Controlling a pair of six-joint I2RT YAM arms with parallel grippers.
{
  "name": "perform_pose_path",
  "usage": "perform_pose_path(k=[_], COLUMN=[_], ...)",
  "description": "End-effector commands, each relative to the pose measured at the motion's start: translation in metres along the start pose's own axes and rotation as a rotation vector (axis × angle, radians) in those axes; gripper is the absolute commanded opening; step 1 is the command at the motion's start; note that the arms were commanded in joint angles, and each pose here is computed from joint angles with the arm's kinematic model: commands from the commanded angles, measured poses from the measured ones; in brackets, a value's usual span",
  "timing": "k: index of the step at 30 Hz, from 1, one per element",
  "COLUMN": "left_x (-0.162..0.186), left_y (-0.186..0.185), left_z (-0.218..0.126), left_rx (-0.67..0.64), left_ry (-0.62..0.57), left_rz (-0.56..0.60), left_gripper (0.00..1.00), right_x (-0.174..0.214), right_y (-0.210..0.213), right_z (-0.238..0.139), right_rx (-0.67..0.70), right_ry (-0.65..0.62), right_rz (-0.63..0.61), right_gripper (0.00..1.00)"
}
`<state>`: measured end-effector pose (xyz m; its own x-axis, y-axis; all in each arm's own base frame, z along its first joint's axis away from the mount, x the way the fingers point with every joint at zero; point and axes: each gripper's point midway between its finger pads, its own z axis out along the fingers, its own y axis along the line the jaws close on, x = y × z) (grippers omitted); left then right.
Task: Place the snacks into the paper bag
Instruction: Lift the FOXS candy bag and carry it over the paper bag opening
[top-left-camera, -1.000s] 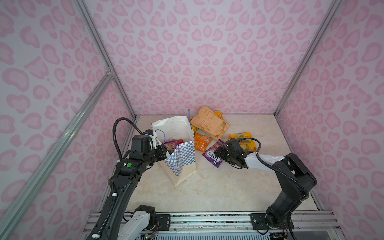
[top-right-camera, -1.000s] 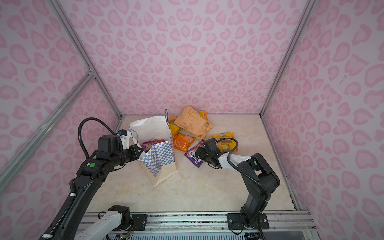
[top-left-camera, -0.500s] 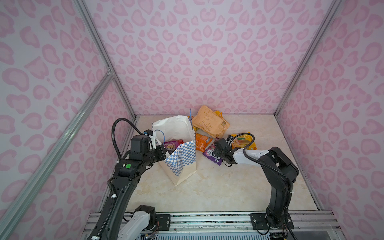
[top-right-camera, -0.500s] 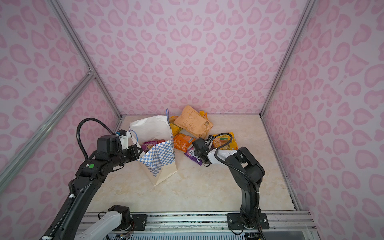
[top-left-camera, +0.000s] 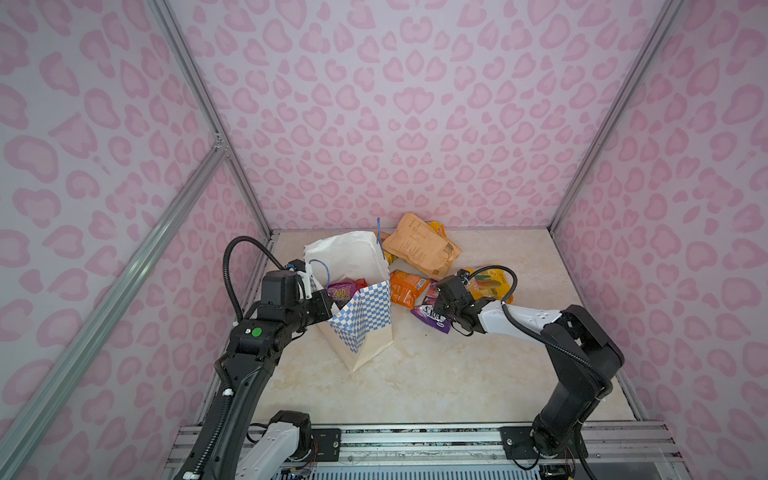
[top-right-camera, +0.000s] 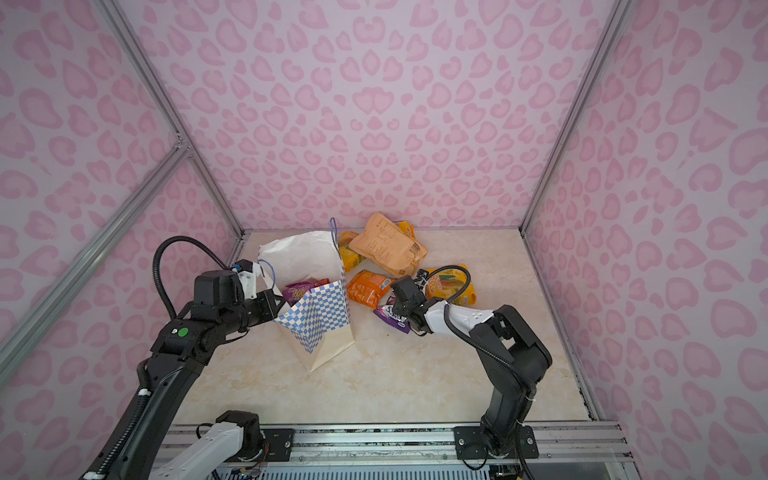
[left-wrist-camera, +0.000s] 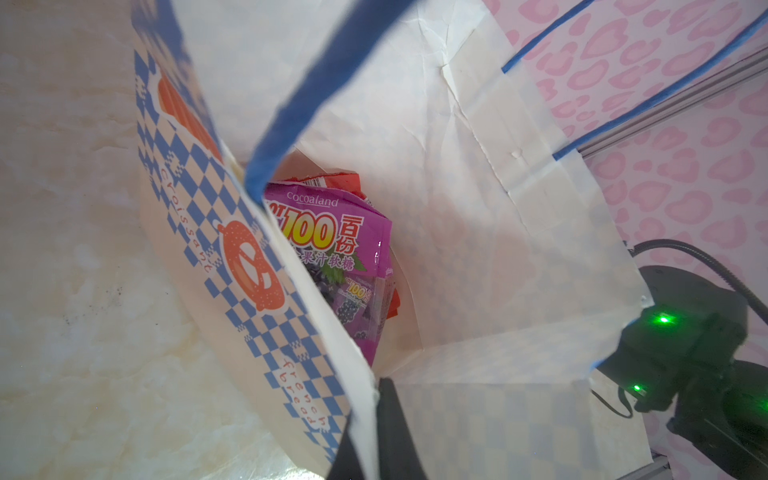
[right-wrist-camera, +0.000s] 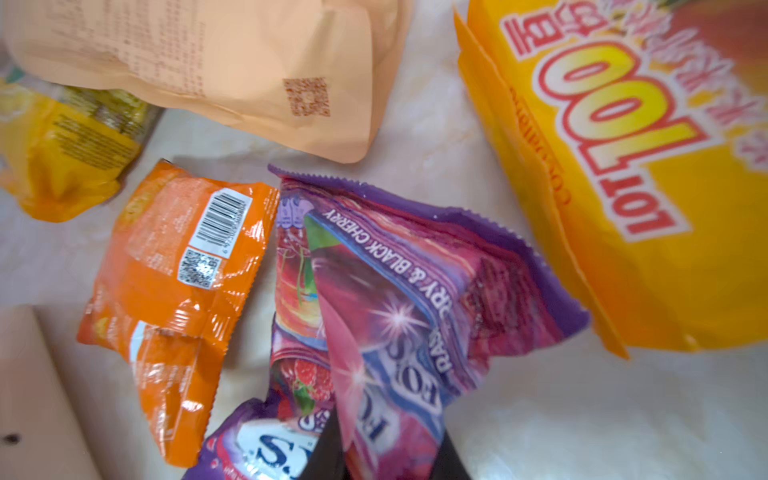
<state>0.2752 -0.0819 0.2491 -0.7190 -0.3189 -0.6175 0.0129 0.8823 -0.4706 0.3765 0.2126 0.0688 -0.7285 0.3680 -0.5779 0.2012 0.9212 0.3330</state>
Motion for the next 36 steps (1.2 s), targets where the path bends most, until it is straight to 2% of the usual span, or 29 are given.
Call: perform_pose_path(k=[1, 7, 11, 17, 21, 26, 30, 36], left_x=[-0.013, -0.013, -0.012, -0.012, -0.012, -0.013, -0.012, -0.012], left_y=[-0.004, -0.004, -0.004, -0.004, -0.005, -0.005, -0.004, -0.005], left_z=[-0.002, -0.001, -0.001, -0.001, -0.001, -0.001, -0.001, -0.001], left_rx=[0.016, 0.015, 0.016, 0.017, 0.019, 0.019, 0.017, 0.024], left_ry=[-0.054, -0.053, -0.053, -0.052, -0.051, -0.054, -0.054, -0.052], left_rz=[0.019, 0.018, 0.019, 0.018, 0.02, 0.022, 0.021, 0.023], left_gripper=[0.05, 0.05, 0.05, 0.05, 0.05, 0.05, 0.06, 0.05], right_x=[-0.009, -0.044, -0.08, -0.12, -0.132, -0.122, -0.107, -0.09], right_y=[0.007, 0.024, 0.046, 0.102, 0.153, 0.227, 0.278, 0.328], right_z=[-0.02, -0.08, -0.14, -0.239, -0.283, -0.306, -0.287, -0.241], right_rx=[-0.041, -0.14, -0.217, -0.366, -0.484, -0.579, -0.599, -0.579], right_ry=[-0.019, -0.13, -0.254, -0.438, -0.499, -0.533, -0.475, -0.407], right_rz=[-0.039, -0.05, -0.082, -0.176, -0.241, -0.379, -0.473, -0.555], right_gripper=[0.16, 0.15, 0.14, 0.14, 0.13, 0.12, 0.11, 0.11])
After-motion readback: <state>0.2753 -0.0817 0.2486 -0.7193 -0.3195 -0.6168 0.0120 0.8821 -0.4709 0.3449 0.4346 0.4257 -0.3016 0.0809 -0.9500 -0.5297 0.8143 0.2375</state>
